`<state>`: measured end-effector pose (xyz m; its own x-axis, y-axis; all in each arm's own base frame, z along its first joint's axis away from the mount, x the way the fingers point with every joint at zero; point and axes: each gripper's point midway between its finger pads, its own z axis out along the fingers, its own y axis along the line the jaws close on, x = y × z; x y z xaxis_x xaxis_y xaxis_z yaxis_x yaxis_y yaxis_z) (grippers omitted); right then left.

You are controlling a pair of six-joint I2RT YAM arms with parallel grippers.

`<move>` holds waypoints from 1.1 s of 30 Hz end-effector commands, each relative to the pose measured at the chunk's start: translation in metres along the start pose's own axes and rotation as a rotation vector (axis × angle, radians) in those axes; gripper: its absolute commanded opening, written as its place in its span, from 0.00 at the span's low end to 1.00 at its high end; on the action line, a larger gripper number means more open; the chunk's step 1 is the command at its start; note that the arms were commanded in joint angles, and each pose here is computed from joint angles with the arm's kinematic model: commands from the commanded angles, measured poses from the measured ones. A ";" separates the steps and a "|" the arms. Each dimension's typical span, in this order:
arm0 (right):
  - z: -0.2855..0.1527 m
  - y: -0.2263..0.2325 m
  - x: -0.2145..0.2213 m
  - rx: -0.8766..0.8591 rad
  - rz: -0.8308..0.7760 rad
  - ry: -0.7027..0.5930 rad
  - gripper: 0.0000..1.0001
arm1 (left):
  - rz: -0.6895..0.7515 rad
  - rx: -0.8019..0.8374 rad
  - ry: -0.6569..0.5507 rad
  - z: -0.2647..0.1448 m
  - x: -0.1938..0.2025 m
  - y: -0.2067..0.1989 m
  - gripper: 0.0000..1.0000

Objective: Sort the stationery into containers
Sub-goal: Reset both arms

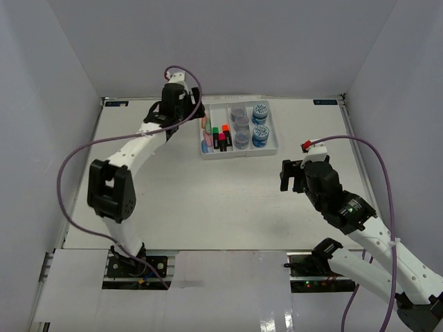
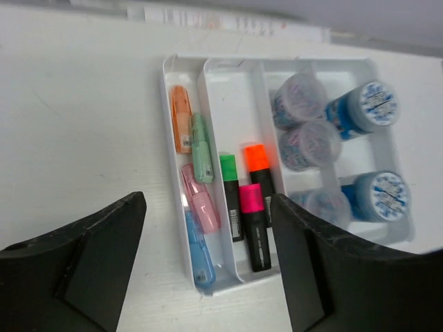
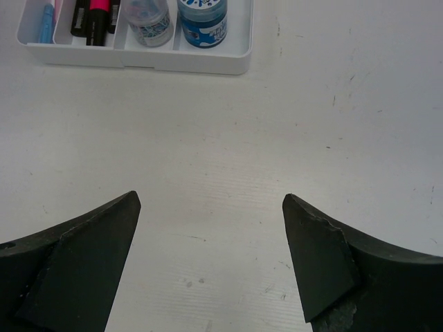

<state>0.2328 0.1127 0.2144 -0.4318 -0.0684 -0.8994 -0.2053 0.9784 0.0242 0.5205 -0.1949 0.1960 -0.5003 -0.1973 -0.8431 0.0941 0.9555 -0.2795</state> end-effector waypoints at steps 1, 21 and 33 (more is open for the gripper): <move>-0.016 -0.009 -0.037 0.019 0.020 -0.130 0.90 | 0.062 0.039 -0.227 -0.108 -0.080 -0.008 0.86; -0.086 -0.066 -0.059 0.105 0.022 -0.483 0.90 | 0.006 -0.128 -0.351 -0.342 0.019 0.093 0.98; -0.086 -0.066 -0.045 0.086 0.003 -0.490 0.90 | -0.020 -0.128 -0.365 -0.340 0.049 0.105 0.98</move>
<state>0.1896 0.0345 0.2835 0.0017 -0.0025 -1.0000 -0.1238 0.9923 -0.0027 0.2131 -0.0313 0.2830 -0.1603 -0.2484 -0.9553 -0.0203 0.9684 -0.2484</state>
